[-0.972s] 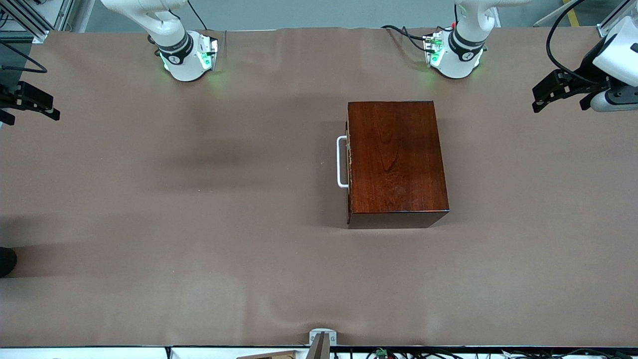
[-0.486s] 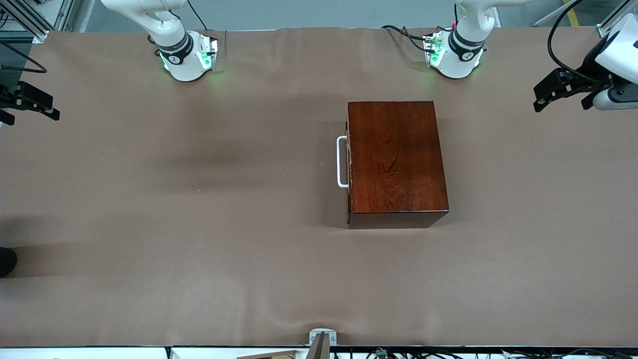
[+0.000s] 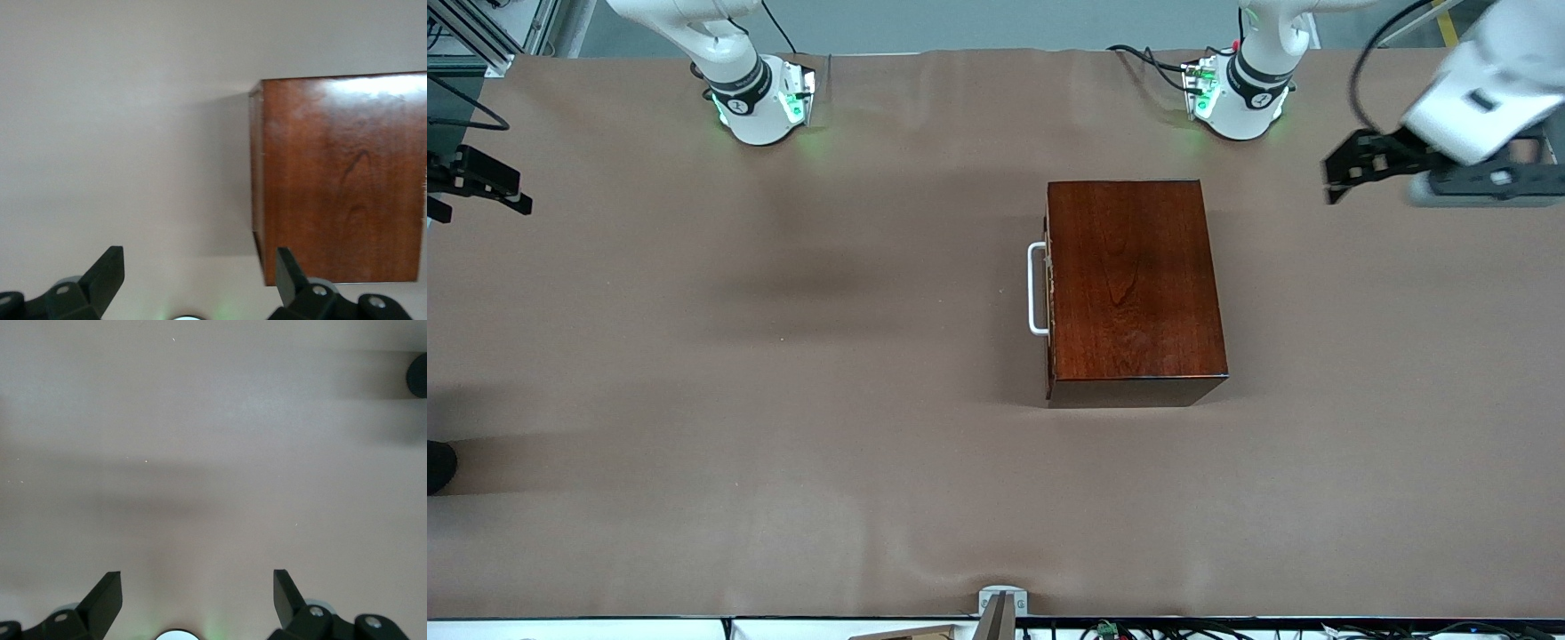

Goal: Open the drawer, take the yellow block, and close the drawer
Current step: 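Move the left gripper to the white drawer handle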

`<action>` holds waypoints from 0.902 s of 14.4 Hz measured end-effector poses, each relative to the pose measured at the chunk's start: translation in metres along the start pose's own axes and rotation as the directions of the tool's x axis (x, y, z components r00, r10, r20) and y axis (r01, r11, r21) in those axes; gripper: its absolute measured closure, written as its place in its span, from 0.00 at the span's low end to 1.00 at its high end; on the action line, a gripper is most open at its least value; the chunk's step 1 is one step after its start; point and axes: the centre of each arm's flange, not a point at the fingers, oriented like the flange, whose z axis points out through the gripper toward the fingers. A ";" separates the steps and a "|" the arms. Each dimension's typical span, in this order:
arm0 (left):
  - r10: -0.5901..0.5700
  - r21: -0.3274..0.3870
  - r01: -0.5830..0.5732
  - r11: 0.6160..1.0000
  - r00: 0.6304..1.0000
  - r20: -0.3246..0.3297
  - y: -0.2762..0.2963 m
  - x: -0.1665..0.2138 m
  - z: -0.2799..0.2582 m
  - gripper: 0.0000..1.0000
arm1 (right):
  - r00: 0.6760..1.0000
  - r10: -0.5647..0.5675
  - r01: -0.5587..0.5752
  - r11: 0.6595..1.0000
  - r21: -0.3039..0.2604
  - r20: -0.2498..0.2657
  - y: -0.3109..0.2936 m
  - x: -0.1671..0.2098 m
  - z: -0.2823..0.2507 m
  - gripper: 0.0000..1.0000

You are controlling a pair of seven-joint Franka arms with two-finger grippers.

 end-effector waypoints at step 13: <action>-0.063 -0.104 0.065 0.992 0.998 0.018 0.256 0.013 0.084 0.00 | 1.000 0.000 0.000 1.000 -0.001 -0.004 0.000 0.000 0.000 0.00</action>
